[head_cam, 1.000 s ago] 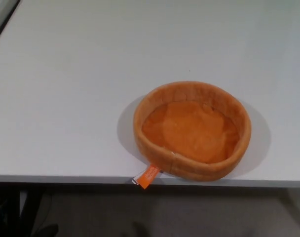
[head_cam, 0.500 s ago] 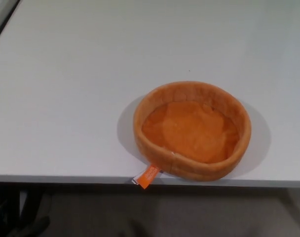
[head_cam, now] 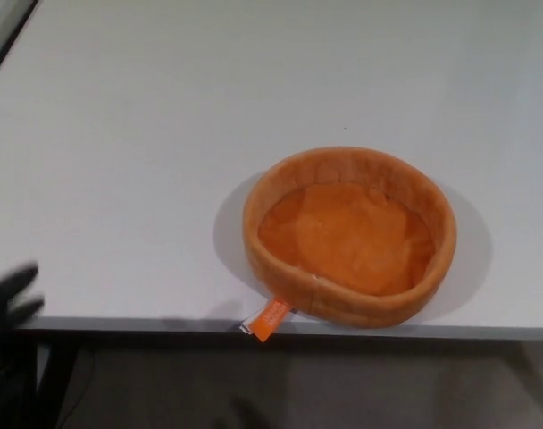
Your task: A soft plate is kept in the center of the table close to the robot and the robot uses its left hand to pick up the plate, turns it upside down and places it back on the table
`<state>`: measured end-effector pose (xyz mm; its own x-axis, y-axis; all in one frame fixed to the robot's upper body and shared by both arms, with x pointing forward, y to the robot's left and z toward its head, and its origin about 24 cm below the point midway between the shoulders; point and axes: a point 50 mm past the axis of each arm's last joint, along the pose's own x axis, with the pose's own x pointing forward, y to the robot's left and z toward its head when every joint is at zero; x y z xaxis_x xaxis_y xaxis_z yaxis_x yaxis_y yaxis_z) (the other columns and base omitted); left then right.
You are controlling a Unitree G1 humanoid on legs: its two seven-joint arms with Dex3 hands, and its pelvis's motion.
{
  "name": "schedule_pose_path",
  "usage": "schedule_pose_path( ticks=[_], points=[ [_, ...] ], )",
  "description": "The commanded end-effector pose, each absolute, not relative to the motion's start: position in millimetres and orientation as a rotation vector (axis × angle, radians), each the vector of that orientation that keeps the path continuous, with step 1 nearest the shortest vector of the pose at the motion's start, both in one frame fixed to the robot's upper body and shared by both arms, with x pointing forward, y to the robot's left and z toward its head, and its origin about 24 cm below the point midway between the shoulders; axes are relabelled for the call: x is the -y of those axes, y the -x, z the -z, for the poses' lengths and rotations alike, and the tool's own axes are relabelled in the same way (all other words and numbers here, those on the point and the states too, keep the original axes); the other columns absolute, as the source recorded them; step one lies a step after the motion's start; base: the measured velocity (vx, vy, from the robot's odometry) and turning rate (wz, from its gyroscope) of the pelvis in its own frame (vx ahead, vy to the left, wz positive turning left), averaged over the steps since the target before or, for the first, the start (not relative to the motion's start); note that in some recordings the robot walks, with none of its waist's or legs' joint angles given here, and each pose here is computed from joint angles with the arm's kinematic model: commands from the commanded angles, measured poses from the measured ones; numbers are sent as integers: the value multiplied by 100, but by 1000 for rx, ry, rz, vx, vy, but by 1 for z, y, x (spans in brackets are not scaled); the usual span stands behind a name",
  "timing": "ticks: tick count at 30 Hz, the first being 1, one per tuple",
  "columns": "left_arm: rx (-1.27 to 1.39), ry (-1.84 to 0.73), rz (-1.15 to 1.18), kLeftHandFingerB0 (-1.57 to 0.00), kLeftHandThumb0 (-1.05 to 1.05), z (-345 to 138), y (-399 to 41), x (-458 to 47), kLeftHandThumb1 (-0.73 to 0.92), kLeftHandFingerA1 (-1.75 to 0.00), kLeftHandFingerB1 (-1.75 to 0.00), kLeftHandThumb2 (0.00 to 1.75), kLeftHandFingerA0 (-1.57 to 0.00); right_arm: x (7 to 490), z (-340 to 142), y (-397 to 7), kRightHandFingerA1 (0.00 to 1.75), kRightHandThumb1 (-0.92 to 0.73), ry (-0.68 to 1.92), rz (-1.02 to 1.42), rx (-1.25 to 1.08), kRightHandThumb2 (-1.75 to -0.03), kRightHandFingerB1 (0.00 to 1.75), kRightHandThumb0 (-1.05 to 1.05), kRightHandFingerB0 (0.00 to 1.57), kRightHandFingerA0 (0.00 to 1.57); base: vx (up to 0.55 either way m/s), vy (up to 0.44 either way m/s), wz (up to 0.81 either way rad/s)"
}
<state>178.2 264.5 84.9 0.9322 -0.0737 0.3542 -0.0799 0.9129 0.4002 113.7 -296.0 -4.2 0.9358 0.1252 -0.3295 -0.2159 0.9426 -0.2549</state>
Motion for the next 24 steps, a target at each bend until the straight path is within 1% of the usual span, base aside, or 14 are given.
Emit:
schedule_pose_path(
  ticks=[1, 2, 6, 7, 8, 9, 14, 15, 16, 17, 18, 22, 23, 24],
  points=[
    [528, -570, 8, -32, -104, -125, -205, -258, 69, -51, -43, 111, -38, 295, 5, -110, 40, -92, 297, -184, -314, -69, 32, -81, 38, 50, 0, 0, 0],
    [591, -604, 23, -32, -103, -140, -215, -253, 68, -51, -43, 111, -38, 296, 5, -110, 40, -92, 291, -181, -318, -69, 32, -82, 39, 51, 0, 0, 0],
    [694, -654, 56, -34, -100, -166, -231, -242, 65, -53, -44, 108, -38, 295, 6, -110, 39, -92, 284, -180, -323, -69, 32, -81, 38, 50, 0, 0, 0],
    [718, -671, 66, -33, -103, -172, -234, -238, 68, -55, -43, 112, -43, 295, 6, -110, 39, -92, 289, -179, -323, -68, 32, -81, 39, 51, 0, 0, 0],
    [731, -687, 72, -33, -103, -176, -236, -235, 68, -55, -43, 112, -43, 295, 6, -110, 39, -92, 294, -177, -324, -68, 32, -81, 39, 51, 0, 0, 0],
    [753, -717, 97, -40, -105, -185, -242, -223, 87, -46, -32, 68, -43, 296, 5, -109, 39, -92, 303, -181, -325, -69, 32, -82, 38, 50, 0, 0, 0],
    [803, -792, 154, -40, -103, -202, -255, -200, 88, -48, -34, 67, -42, 295, 4, -112, 39, -92, 301, -189, -317, -69, 32, -81, 38, 50, 0, 0, 0],
    [804, -799, 159, -40, -103, -203, -257, -197, 87, -47, -33, 67, -43, 295, 4, -112, 54, -76, 297, -188, -318, -112, 46, -82, 29, 46, 0, 0, 0],
    [806, -807, 164, -40, -103, -204, -259, -194, 87, -47, -33, 67, -43, 296, 5, -113, 54, -76, 291, -185, -319, -112, 46, -82, 29, 46, 0, 0, 0],
    [814, -814, 170, -40, -102, -205, -262, -190, 86, -48, -33, 67, -44, 296, 4, -113, 39, -91, 290, -185, -315, -69, 32, -81, 39, 50, 0, 0, 0],
    [809, -837, 194, -38, -102, -206, -268, -182, 86, -44, -31, 66, -41, 297, 4, -114, 39, -92, 290, -186, -311, -69, 32, -81, 39, 50, 0, 0, 0],
    [807, -883, 221, -37, -100, -206, -275, -172, 85, -44, -31, 67, -41, 296, 3, -115, 39, -92, 301, -190, -307, -69, 32, -81, 39, 50, 0, 0, 0],
    [803, -941, 235, -30, -105, -206, -279, -168, 72, -48, -36, 86, -36, 296, 3, -116, 39, -92, 302, -189, -307, -69, 32, -81, 39, 50, 0, 0, 0],
    [804, -975, 246, -34, -99, -207, -281, -164, 88, -44, -31, 67, -39, 296, 2, -116, 40, -92, 304, -191, -306, -69, 32, -81, 39, 50, 0, 0, 0]
  ],
)
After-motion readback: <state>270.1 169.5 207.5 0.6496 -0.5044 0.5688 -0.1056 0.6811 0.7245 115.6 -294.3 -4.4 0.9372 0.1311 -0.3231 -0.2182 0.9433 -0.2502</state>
